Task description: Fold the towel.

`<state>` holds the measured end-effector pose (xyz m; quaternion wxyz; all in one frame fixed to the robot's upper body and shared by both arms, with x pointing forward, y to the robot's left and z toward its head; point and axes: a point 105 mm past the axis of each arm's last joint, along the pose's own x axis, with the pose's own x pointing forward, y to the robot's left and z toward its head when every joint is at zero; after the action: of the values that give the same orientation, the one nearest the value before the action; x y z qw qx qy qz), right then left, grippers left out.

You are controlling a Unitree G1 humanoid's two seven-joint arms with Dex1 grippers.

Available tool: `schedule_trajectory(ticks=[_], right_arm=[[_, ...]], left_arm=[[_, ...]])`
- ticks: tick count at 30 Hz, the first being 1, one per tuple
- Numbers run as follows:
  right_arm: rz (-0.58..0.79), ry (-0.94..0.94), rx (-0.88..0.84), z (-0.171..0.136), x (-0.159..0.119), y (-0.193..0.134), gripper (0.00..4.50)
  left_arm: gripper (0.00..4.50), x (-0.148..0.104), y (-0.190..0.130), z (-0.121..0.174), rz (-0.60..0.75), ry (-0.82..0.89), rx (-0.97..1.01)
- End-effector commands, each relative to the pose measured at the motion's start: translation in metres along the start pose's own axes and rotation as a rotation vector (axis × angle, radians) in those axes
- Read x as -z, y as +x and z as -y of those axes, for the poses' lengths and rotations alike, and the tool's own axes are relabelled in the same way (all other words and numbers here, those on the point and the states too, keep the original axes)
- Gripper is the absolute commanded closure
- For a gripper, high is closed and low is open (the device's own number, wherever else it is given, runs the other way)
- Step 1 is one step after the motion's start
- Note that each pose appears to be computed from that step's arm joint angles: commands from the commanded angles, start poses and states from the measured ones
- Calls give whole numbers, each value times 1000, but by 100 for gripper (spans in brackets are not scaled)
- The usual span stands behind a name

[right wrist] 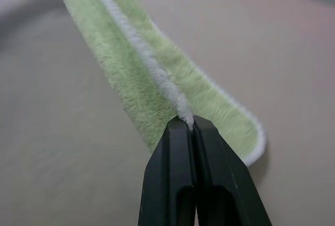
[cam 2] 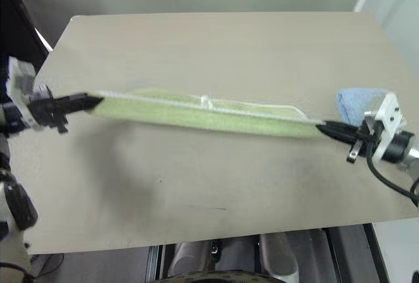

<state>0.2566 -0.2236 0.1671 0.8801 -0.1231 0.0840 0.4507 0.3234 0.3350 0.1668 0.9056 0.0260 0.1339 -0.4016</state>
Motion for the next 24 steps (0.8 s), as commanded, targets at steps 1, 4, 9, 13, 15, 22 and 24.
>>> schedule_trajectory(ticks=[1, 4, 9, 13, 15, 22, 24], right_arm=[[-9, -7, 30, -9, -1, -15, 450], [-42, 22, 20, -21, 10, -18, 450], [-126, 80, -33, -42, 30, -24, 450], [-171, 79, -59, -55, 39, -28, 450], [-178, 82, -73, -61, 41, -30, 450], [-209, 45, -81, -58, 47, -37, 450], [-141, 56, -29, -44, 37, -30, 450]], left_arm=[[416, 11, -13, 15, -48, -42, 65], [416, 34, -22, 29, -146, -65, 92], [416, 40, -36, 43, -182, -119, 100], [416, 36, -48, 49, -197, -122, 96], [416, 34, -53, 48, -212, -119, 80], [416, 22, -64, 44, -272, -78, 61], [416, 21, -60, 40, -264, -69, 56]])
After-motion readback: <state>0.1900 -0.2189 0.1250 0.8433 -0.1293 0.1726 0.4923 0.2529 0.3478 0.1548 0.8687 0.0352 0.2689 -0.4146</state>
